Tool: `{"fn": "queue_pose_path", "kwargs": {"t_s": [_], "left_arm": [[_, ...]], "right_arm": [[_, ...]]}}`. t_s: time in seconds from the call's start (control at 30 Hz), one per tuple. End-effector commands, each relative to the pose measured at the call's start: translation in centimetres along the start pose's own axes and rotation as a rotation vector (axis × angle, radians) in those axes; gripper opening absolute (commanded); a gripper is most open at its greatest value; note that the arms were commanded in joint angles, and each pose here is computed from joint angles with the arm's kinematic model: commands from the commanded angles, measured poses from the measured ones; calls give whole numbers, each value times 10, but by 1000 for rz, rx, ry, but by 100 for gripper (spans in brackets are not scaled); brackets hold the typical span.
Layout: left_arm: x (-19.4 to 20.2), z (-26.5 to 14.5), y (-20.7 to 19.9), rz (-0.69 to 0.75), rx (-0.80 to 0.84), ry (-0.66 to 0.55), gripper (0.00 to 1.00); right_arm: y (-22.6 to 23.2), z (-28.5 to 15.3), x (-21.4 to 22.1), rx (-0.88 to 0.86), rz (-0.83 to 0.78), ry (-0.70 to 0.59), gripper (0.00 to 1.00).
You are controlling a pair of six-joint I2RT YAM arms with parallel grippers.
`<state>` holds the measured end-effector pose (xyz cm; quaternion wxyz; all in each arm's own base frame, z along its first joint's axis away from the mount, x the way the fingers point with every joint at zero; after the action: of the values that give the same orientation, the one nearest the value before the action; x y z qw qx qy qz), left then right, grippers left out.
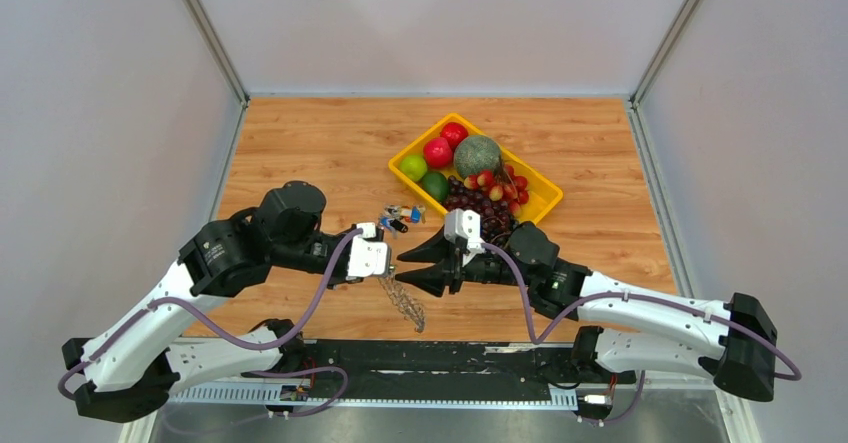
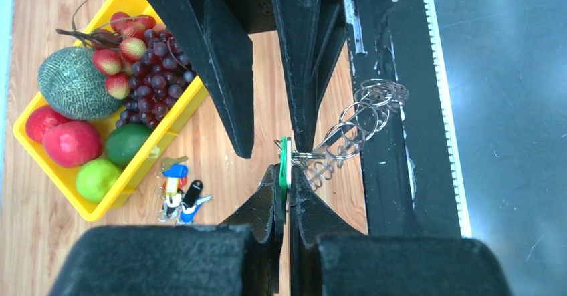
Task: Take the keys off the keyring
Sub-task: Remove the key from the keyring.
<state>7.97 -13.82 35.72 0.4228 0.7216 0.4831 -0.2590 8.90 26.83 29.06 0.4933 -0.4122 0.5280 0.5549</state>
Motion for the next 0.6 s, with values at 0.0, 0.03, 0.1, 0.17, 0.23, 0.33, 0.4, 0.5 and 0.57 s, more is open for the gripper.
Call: {"fn": "queue_pose_path", "kwargs": {"t_s": [0.0,0.03,0.1,0.17,0.23,0.33,0.4,0.5,0.57], "left_arm": [[-6,0,4,50,-20,-46,0],[-6,0,4,51,-18,-50,0],[-7,0,3,55,-13,-57,0],[-7,0,3,60,-11,-62,0],[-8,0,3,61,-9,-66,0],[-10,-1,3,67,-4,-79,0],[-11,-2,3,71,-4,-90,0],[-13,-4,2,79,-9,-100,0],[-13,-5,2,80,-8,-101,0]], "right_arm": [[13,-3,-29,-71,-10,-112,40],[14,-4,-31,-79,-8,-120,40],[16,-4,-33,-94,-6,-126,40],[17,-4,-35,-103,-4,-127,40],[17,-2,-36,-112,-4,-123,40],[15,2,-34,-109,6,-101,40],[14,5,-32,-103,10,-91,39],[13,6,-30,-103,14,-84,39],[13,7,-29,-106,19,-80,39]]}}
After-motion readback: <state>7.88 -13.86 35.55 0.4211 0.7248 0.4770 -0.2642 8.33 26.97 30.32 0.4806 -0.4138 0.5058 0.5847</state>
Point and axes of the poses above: each gripper's point midway between its finger pads, its own z axis out along the fingers, its own y axis along the line the jaws close on, x = y × z, the point moved 10 cm from there along -z, back along the fingers, and after that the axes turned 9 degrees about z, right-handed, at the moved point
